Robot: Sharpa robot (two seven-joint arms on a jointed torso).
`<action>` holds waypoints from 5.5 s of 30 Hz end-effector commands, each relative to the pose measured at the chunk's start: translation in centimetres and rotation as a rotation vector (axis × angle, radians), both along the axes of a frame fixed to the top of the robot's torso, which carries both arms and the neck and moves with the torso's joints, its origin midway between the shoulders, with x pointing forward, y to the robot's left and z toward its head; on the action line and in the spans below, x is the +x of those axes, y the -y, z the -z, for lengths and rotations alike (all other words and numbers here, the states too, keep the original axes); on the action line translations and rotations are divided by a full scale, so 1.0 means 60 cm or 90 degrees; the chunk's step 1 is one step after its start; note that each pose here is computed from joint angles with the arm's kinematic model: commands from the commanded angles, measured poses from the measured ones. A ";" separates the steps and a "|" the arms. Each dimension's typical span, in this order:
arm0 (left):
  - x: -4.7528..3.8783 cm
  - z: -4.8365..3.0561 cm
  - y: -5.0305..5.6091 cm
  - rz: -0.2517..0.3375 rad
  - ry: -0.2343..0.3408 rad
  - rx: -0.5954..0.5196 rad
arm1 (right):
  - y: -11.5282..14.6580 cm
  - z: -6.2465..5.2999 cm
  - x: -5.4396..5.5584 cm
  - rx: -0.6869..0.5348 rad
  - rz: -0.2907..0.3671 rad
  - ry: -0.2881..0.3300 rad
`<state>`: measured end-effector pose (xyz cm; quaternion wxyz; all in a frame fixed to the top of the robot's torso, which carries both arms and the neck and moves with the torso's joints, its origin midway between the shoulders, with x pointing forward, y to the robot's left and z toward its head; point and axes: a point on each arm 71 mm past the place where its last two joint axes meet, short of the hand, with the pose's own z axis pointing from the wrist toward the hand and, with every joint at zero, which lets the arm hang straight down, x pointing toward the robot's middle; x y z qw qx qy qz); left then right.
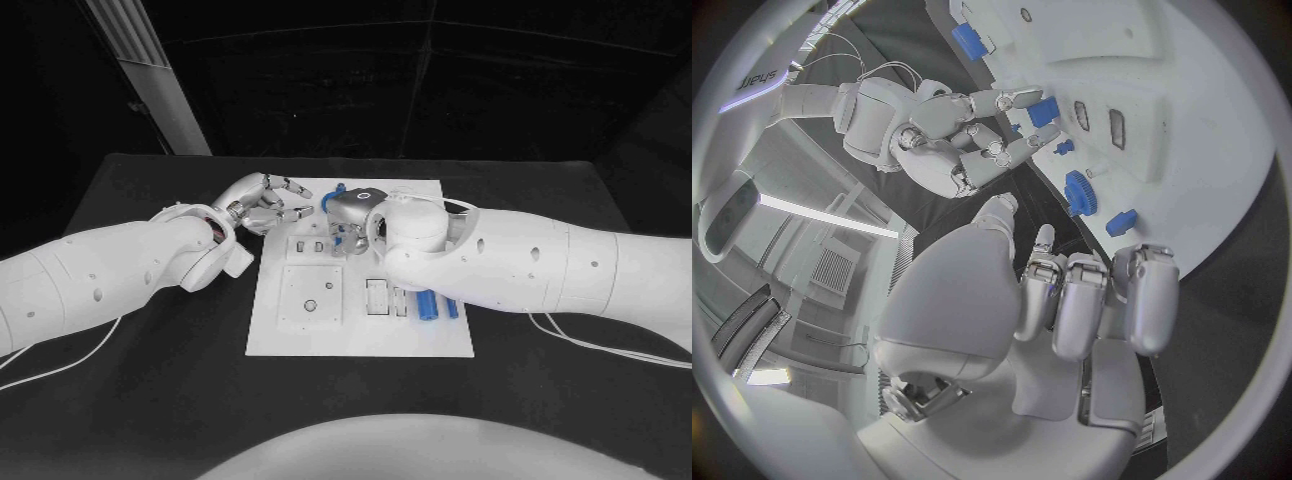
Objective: Assemble the parts on the task board
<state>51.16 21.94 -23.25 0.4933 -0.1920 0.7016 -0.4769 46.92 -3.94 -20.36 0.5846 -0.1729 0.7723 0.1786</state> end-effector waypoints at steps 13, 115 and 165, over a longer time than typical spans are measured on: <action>0.001 -0.002 0.002 0.005 0.006 -0.002 | -0.002 -0.006 -0.001 0.030 -0.018 0.014; 0.036 -0.047 0.151 0.172 -0.289 0.527 | 0.352 -0.059 0.040 0.480 0.315 -0.037; 0.035 -0.040 0.171 0.186 -0.290 0.528 | 0.345 -0.052 0.043 0.463 0.328 -0.055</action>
